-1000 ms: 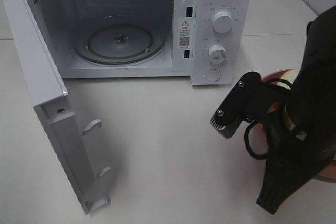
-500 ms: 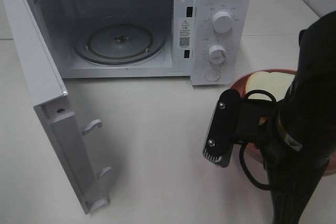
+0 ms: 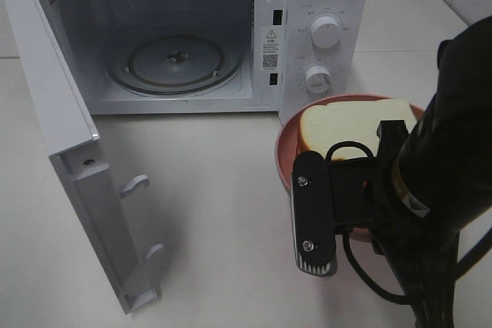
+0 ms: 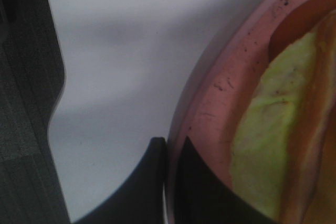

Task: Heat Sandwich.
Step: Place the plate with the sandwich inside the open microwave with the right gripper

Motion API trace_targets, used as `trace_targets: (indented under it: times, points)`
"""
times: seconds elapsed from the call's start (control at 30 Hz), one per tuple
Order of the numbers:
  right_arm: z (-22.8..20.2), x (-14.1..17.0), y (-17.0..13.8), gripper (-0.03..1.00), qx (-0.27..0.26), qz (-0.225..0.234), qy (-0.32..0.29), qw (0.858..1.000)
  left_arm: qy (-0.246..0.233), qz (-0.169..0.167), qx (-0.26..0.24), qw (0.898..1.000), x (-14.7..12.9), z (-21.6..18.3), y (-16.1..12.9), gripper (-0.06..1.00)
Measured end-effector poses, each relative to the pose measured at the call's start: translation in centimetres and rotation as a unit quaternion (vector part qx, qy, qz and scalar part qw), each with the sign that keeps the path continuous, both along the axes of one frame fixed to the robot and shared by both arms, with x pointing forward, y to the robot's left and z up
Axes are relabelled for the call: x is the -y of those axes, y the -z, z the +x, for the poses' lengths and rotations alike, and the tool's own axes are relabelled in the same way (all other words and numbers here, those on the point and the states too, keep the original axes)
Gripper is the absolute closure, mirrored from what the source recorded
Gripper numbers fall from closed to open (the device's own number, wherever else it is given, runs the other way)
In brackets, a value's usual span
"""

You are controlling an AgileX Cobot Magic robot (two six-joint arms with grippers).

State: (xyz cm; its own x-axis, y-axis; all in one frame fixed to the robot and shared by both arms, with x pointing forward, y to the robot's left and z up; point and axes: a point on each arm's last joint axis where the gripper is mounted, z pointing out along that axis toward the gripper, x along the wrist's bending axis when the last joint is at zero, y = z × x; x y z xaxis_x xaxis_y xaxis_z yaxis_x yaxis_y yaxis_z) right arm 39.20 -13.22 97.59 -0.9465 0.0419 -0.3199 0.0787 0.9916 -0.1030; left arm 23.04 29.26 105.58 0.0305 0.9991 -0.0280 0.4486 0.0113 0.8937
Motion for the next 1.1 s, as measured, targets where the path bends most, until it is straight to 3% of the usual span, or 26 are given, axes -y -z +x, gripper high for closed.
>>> trace_targets:
  times: [0.43,0.77,1.1]
  points:
    - [0.3,-0.8,-0.1,0.94,0.018,0.035,-0.030,0.999,0.000,0.000,0.000,1.000,0.0,0.0,0.0,-0.03]
    - [0.4,-1.1,-0.1,0.94,0.014,0.001,-0.166,0.986,0.000,0.000,0.000,1.000,0.0,0.0,0.0,-0.03]
    - [1.6,-0.8,-0.2,0.94,0.024,0.005,-0.233,0.972,0.000,0.000,0.000,1.000,0.0,0.0,0.0,-0.03]
